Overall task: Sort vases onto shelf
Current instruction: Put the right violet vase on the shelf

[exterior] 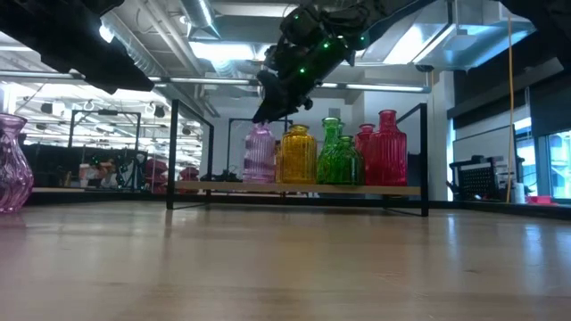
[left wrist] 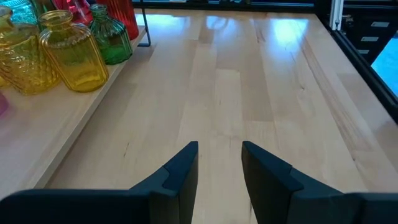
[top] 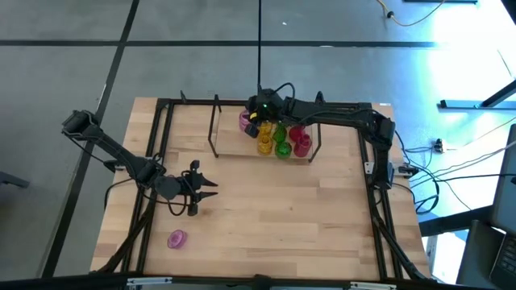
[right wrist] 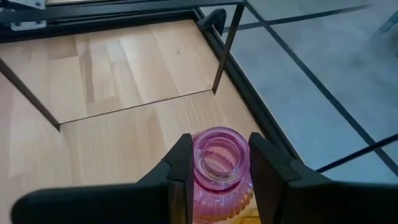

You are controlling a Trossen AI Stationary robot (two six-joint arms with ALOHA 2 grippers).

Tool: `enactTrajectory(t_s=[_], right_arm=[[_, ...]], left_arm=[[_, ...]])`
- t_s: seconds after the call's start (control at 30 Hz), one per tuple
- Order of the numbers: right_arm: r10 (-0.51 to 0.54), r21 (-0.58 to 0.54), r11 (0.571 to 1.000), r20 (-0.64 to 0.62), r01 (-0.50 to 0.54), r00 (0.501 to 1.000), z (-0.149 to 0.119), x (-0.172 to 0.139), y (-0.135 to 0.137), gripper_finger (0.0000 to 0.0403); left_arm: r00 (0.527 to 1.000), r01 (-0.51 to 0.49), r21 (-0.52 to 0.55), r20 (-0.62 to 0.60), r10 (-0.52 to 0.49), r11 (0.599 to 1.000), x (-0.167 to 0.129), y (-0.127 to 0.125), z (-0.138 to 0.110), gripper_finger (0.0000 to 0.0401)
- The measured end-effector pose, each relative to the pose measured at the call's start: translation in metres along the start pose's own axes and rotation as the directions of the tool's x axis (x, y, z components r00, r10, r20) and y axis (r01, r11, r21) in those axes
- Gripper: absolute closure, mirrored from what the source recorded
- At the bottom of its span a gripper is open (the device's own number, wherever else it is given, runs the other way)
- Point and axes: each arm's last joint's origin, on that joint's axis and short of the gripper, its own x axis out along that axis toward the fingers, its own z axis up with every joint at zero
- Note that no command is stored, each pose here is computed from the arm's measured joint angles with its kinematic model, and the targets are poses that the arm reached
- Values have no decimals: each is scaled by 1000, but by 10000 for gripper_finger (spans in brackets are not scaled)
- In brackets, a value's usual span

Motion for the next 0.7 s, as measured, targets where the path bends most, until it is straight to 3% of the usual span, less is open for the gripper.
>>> enactTrajectory(t_s=[0.7], right_arm=[[-55,-15,998,44,55,998,4,2,-4,310]], left_arm=[[1000,-2,-3,2,2,1000,0,0,0,284]])
